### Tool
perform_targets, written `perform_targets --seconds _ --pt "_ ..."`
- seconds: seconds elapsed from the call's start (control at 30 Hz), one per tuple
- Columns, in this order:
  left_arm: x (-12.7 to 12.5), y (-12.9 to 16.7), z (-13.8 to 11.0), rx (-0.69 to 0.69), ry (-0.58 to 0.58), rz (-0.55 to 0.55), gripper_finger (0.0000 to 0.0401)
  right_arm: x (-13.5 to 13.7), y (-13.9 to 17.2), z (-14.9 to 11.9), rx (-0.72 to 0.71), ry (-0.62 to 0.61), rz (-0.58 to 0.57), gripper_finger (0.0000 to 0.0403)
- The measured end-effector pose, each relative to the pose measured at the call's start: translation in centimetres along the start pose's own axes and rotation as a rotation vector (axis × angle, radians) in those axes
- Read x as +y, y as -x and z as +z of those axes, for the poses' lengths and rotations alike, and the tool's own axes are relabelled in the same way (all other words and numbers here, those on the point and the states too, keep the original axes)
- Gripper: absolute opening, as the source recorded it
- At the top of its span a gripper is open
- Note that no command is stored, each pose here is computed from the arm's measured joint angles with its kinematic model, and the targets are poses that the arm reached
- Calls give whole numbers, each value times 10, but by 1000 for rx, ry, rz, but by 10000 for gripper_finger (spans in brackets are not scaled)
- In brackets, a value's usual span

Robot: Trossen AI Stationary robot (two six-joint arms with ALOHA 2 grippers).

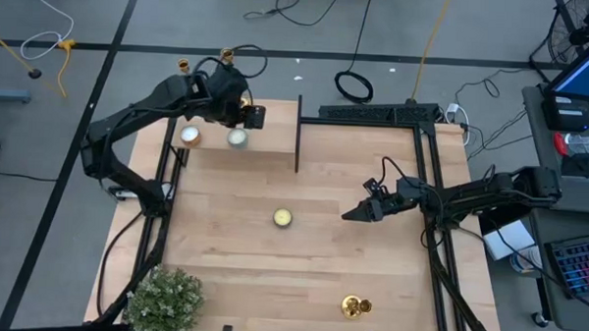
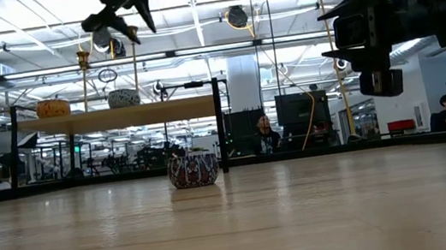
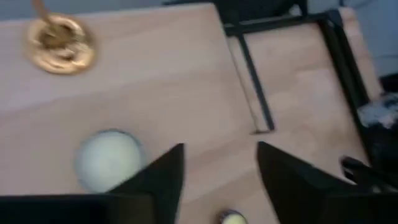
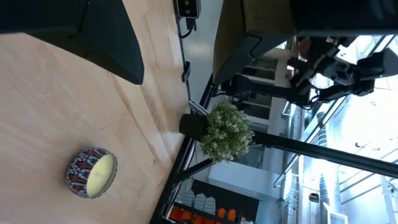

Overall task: Pick & Place candle stick holders
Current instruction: Put the blue scented candle on the shelf

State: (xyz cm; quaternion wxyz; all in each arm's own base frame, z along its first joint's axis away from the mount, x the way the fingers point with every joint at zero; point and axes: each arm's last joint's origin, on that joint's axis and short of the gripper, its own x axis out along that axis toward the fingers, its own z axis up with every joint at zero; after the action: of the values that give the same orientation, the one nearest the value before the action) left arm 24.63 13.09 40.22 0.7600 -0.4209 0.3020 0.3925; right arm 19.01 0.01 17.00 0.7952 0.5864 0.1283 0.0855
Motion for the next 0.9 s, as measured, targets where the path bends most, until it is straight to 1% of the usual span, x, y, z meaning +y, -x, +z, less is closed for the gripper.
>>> perform_targets --seconds 0.1,0.17,0.2,0.3,0.4,0.5,0.6,0.73,0.9 --pt "-5 -13 0 57 -9 -15 100 0 0 0 2 -4 -5 192" --pt "-7 -27 -1 104 -21 -6 34 -1 0 0 2 -7 -5 192" --pt "-9 -31 -2 121 -24 -6 18 0 0 0 2 -10 -4 192" --pt "-11 -47 -3 173 -25 16 13 0 0 0 2 -16 -5 192" --pt "-12 -67 -8 237 -38 73 4 0 0 0 2 -19 -4 192" --pt "-10 -77 -11 276 -41 132 5 -1 0 0 3 -21 -5 192" --pt "-9 -82 -13 285 -57 182 3 0 0 0 5 -24 -4 192" --pt "-7 -81 -14 276 -60 223 2 0 0 0 5 -24 -3 192" --pt "2 -79 -14 315 -53 283 2 0 0 0 5 -24 -3 192"
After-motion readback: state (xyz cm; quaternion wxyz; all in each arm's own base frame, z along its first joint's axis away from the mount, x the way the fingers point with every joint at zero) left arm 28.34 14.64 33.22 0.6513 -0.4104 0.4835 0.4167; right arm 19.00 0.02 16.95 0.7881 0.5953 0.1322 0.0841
